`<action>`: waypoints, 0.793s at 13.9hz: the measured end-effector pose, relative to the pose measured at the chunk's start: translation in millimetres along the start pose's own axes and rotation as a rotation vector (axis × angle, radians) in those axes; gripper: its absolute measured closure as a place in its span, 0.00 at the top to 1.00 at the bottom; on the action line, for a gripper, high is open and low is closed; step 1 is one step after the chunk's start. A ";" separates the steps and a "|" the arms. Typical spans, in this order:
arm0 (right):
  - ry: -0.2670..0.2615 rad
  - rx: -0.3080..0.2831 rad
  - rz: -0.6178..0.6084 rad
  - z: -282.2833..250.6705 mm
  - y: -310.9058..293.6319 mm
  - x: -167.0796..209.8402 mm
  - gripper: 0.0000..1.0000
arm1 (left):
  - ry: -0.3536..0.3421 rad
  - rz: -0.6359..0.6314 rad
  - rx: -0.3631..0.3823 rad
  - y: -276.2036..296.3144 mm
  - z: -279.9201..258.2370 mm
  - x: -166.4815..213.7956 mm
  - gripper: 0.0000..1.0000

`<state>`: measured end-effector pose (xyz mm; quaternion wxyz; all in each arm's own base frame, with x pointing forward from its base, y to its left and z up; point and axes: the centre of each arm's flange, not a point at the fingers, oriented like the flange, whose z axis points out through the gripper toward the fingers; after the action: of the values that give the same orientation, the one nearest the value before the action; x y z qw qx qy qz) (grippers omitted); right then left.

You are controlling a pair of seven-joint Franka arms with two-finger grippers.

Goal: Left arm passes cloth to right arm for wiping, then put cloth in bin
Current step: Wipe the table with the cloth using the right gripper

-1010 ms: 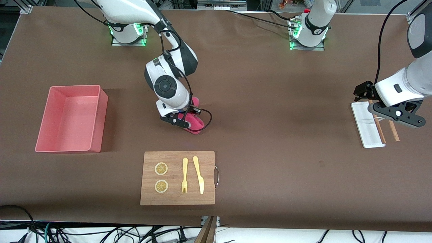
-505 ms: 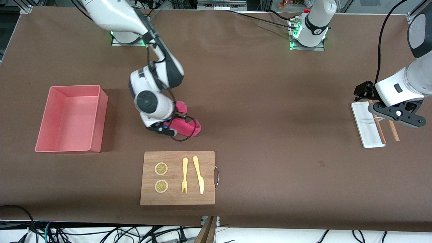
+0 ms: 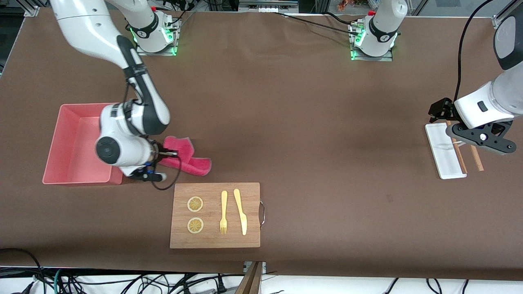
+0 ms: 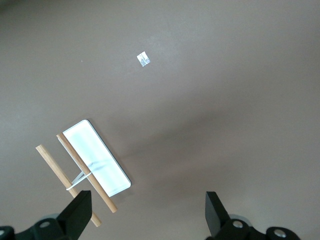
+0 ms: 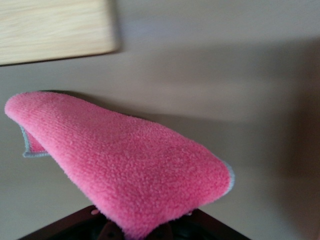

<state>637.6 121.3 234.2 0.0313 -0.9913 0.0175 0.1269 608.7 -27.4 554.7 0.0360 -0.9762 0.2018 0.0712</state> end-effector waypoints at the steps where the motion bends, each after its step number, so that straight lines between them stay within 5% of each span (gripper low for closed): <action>1: 0.003 -0.003 -0.033 -2.7 26.0 4.6 0.02 | 0.000 0.000 0.000 0.0 -0.1 0.0 1.00; 7: -0.020 -0.025 -0.126 -24.5 81.3 7.5 0.02 | 0.001 0.000 0.000 0.0 -0.3 0.0 1.00; 11: -0.020 -0.044 -0.143 -105.7 81.2 -9.3 0.02 | 0.001 0.000 0.000 -0.1 -0.6 0.0 1.00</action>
<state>651.7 33.5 334.0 0.0187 -0.9891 -0.0563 0.1345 608.8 -27.4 555.3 0.0361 -0.9762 0.2018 0.0706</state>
